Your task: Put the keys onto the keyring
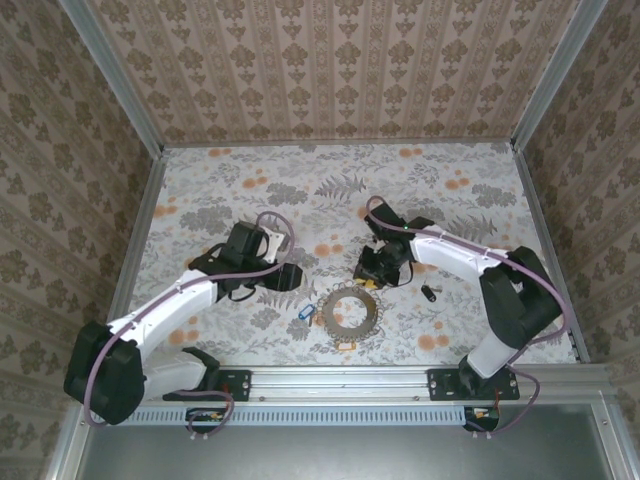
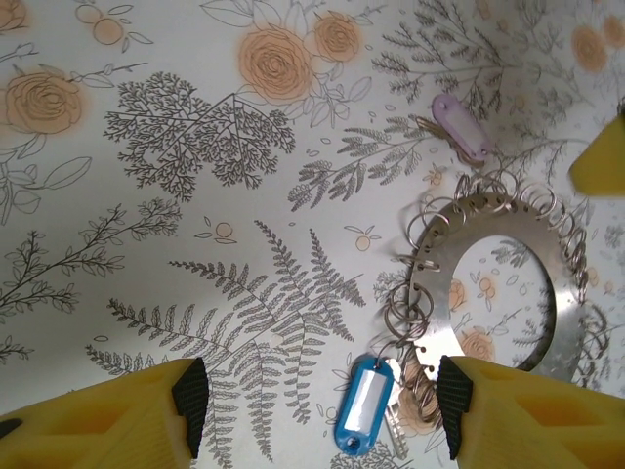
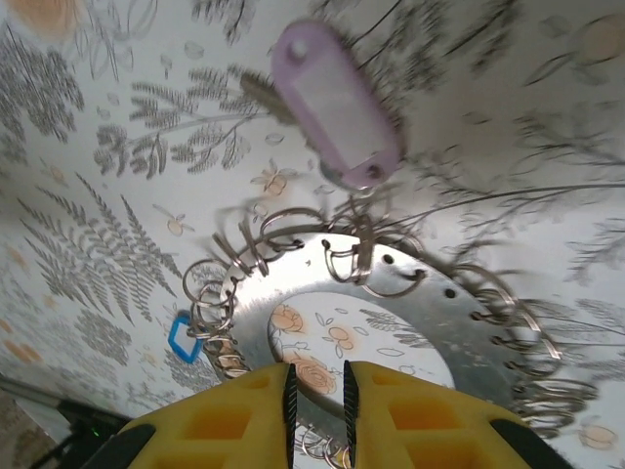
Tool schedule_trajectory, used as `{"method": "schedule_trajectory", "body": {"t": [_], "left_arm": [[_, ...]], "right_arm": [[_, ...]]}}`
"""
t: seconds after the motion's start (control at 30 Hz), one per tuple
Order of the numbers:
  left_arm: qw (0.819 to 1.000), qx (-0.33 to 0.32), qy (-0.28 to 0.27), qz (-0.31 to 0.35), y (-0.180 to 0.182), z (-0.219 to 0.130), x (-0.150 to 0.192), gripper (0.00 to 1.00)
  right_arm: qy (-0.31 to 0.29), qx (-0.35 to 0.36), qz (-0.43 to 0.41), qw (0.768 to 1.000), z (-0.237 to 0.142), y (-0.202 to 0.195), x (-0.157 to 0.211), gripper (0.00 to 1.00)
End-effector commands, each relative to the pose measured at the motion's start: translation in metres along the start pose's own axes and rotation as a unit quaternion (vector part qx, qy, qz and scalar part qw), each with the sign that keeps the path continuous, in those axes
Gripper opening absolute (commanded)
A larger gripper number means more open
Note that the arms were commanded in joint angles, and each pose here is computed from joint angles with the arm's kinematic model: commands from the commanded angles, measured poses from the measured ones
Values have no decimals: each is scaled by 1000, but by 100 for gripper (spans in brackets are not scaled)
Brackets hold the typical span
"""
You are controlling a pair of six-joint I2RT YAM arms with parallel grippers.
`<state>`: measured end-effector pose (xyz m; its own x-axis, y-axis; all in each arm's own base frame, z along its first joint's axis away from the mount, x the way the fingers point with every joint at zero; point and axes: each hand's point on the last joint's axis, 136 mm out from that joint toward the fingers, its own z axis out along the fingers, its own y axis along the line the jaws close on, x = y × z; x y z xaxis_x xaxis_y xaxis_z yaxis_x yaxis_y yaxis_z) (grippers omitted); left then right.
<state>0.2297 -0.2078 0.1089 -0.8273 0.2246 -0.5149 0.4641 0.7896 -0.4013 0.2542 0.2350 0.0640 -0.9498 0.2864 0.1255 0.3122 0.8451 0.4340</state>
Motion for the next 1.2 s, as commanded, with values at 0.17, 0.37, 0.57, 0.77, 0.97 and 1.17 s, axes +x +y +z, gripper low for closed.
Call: {"method": "schedule_trajectory", "body": {"t": [0.17, 0.37, 0.57, 0.77, 0.97, 1.17], "left_arm": [[999, 22, -13, -42, -1, -6, 1, 66], [999, 24, -18, -41, -1, -7, 2, 66], [998, 20, -26, -45, 0, -14, 2, 66], [998, 21, -31, -42, -1, -17, 5, 66], [998, 24, -29, -49, 0, -14, 7, 66], [998, 25, -28, -49, 0, -13, 8, 66]], "right_arm": [[14, -3, -76, 997, 13, 18, -1, 23], [24, -12, -121, 992, 19, 30, 3, 23], [9, 33, -237, 971, 22, 29, -11, 23], [29, 26, -235, 971, 30, 29, -5, 22], [32, 32, -223, 974, 36, 29, -7, 21], [32, 56, -190, 980, 42, 24, -13, 20]]}}
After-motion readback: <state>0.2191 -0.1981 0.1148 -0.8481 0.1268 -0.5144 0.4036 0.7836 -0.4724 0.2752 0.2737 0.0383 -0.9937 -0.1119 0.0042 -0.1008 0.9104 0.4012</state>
